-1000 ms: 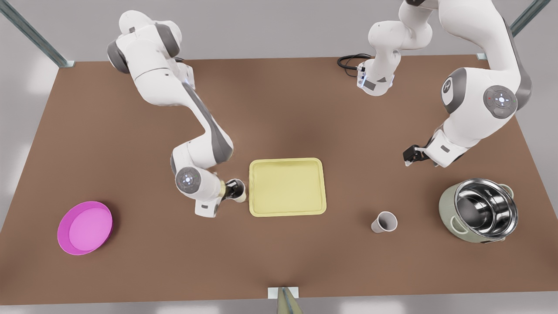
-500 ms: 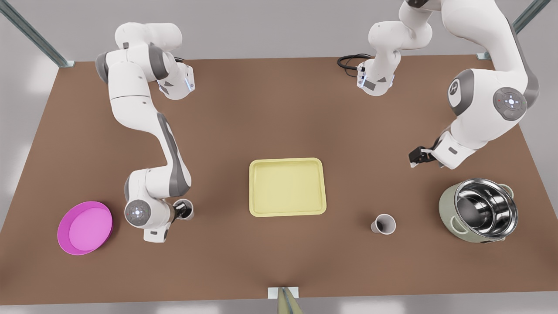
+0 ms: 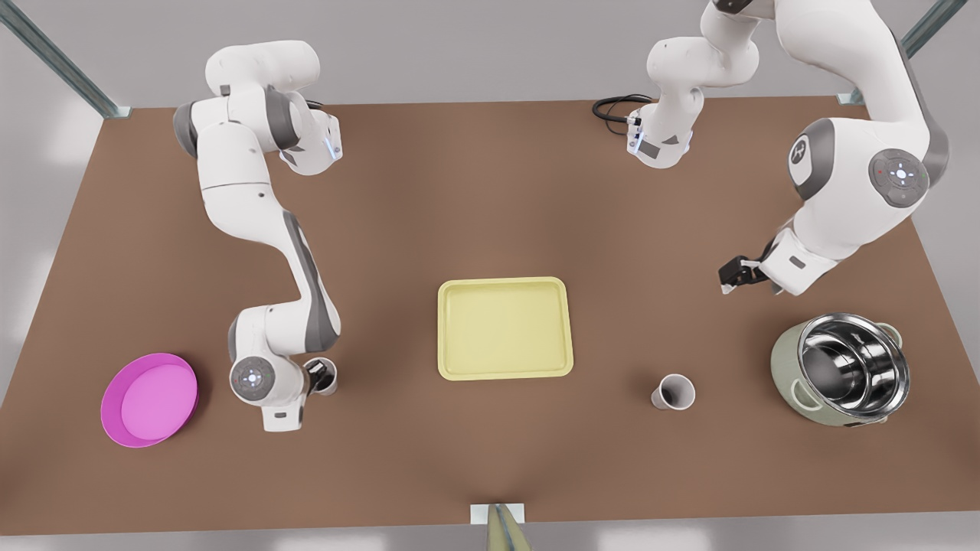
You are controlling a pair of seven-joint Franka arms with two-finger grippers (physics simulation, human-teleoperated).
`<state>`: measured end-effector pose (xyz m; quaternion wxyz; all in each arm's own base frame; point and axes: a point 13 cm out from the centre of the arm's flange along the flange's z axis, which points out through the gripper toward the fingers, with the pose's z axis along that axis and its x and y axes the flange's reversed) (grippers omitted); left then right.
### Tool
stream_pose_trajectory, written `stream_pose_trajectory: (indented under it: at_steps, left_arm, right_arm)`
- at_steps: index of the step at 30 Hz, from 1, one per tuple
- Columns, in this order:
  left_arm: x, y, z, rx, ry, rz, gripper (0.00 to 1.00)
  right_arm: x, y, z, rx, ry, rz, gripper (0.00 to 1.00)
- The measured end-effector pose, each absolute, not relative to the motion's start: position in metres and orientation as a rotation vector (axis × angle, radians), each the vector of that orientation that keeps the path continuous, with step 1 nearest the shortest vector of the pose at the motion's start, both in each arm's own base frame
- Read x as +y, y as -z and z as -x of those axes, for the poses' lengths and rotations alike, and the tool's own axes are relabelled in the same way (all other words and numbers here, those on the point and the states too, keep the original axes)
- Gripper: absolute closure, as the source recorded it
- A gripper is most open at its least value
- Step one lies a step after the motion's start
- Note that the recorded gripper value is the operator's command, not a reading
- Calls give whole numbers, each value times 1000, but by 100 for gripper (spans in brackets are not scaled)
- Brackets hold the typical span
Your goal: Use the left arm to pick up the white IKEA cup from the tray and place it on the middle-left position; use the right arm to pick up the white IKEA cup from the tray and place it on the middle-right position
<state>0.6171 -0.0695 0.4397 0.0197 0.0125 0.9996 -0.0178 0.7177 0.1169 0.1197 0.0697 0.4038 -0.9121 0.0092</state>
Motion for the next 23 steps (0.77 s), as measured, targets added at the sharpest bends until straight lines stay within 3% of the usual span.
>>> stream_pose_trajectory:
  at_steps: [1,2,3,8,10,12,13,15,17,19,23]
  left_arm:
    - [-70,-441,-618,3098,56,-40,0]
    - [-70,-442,-618,3096,56,-41,0]
    - [-70,-443,-618,3096,56,-42,0]
    - [-70,-443,-618,3095,56,-43,0]
    - [-70,-443,-618,3095,56,-43,0]
    - [-71,-443,-618,3095,57,-44,0]
    - [-71,-443,-618,3095,57,-44,0]
    - [-71,-443,-618,3094,57,-44,0]
    - [-70,-444,-619,3093,57,-44,0]
    - [-70,-443,-619,3094,57,-43,0]
    - [-70,-444,-618,3093,57,-44,0]
  right_arm:
    - [117,-119,-719,-2744,-30,-1226,37]
    - [117,-119,-720,-2743,-33,-1235,27]
    - [117,-119,-720,-2742,-35,-1244,24]
    - [115,-134,-725,-2749,-50,-1276,18]
    - [116,-169,-729,-2771,-55,-1293,18]
    - [124,-233,-728,-2804,-54,-1329,17]
    - [138,-271,-722,-2814,-39,-1363,16]
    - [184,-346,-694,-2821,18,-1440,0]
    - [215,-391,-659,-2807,60,-1441,0]
    - [224,-402,-636,-2777,13,-1384,0]
    - [196,-404,-623,-2776,-69,-1201,0]
